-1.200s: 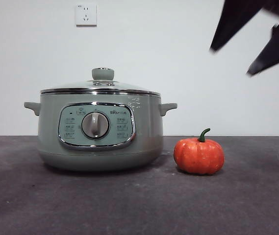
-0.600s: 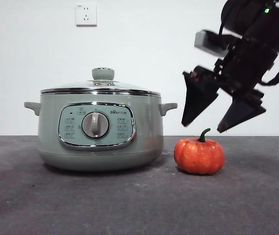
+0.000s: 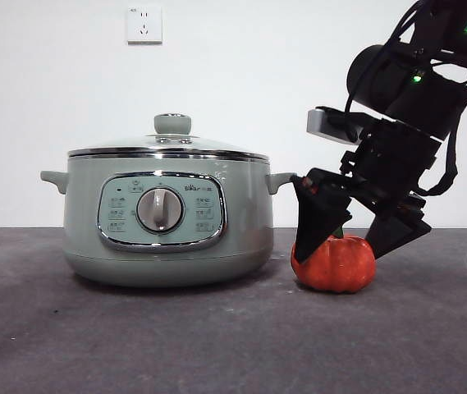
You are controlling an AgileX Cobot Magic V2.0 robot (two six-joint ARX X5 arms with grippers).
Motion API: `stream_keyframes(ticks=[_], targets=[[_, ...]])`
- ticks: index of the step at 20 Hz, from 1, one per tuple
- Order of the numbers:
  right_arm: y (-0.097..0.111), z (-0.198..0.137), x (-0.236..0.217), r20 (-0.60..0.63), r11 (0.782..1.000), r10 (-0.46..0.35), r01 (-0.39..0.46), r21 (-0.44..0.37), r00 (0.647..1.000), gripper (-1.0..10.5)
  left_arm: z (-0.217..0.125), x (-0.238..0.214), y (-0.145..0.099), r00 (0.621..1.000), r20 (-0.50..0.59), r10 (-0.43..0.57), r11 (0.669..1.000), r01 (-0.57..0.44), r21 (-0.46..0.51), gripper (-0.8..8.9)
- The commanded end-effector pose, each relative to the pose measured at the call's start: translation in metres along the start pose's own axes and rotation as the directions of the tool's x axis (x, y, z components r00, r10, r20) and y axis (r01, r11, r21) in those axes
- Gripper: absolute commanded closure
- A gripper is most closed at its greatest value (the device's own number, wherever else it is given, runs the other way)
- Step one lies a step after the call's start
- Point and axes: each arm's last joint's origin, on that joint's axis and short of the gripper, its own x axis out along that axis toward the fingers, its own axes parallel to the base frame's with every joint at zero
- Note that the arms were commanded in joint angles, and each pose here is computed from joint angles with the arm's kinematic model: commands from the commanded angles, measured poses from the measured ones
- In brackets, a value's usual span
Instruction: Pick up the pumpkin,open the lid,put the pumpkin in the pot,close the lid
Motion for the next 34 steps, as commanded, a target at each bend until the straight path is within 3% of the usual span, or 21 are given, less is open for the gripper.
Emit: stream_keyframes(ticks=[1, 4, 5, 9, 15, 18, 22, 26, 29, 34], targets=[[0.000, -0.001, 0.004, -0.009, 1.000, -0.016, 0.016, 0.022, 1.000, 5.2, 0.001, -0.001, 0.000, 1.000, 0.010, 0.004, 1.000, -0.004, 0.017, 0.61], [0.000, -0.001, 0.004, -0.014, 0.999, -0.012, 0.013, 0.044, 1.000, 9.4, 0.002, -0.001, 0.000, 1.000, 0.010, 0.029, 0.999, -0.029, 0.018, 0.61], [0.000, -0.002, 0.004, -0.019, 0.999, -0.011, 0.011, 0.049, 1.000, 9.5, 0.002, 0.000, 0.001, 0.999, 0.008, 0.042, 0.999, -0.042, 0.018, 0.61], [0.002, 0.000, -0.008, -0.007, 0.997, -0.013, 0.013, 0.076, 1.000, 9.6, 0.006, 0.004, 0.006, 0.998, 0.005, 0.062, 0.998, -0.062, 0.000, 0.61], [0.019, 0.007, -0.093, 0.137, 0.998, -0.038, 0.032, 0.049, 0.990, 9.6, 0.034, 0.030, 0.027, 0.998, 0.058, 0.037, 0.999, -0.037, -0.005, 0.62], [0.031, 0.003, -0.143, 0.253, 0.998, -0.054, 0.048, 0.028, 0.966, 9.6, 0.055, 0.059, 0.038, 0.996, 0.085, -0.006, 1.000, 0.006, 0.002, 0.62], [0.043, -0.009, -0.187, 0.356, 0.998, -0.064, 0.061, 0.018, 0.932, 9.6, 0.087, 0.095, 0.043, 0.998, 0.062, 0.014, 0.999, -0.017, 0.044, 0.62], [0.051, -0.022, -0.211, 0.385, 0.998, -0.063, 0.060, 0.020, 0.921, 9.6, 0.124, 0.140, 0.043, 0.999, 0.035, 0.038, 0.992, -0.042, 0.117, 0.62], [0.055, -0.030, -0.220, 0.381, 0.998, -0.055, 0.053, 0.017, 0.923, 9.6, 0.142, 0.179, 0.045, 0.994, 0.011, 0.112, 0.977, -0.112, 0.183, 0.62], [0.058, -0.034, -0.224, 0.381, 0.999, -0.050, 0.046, 0.020, 0.923, 9.6, 0.151, 0.238, 0.050, 0.994, -0.051, 0.094, 0.978, -0.082, 0.193, 0.63]])
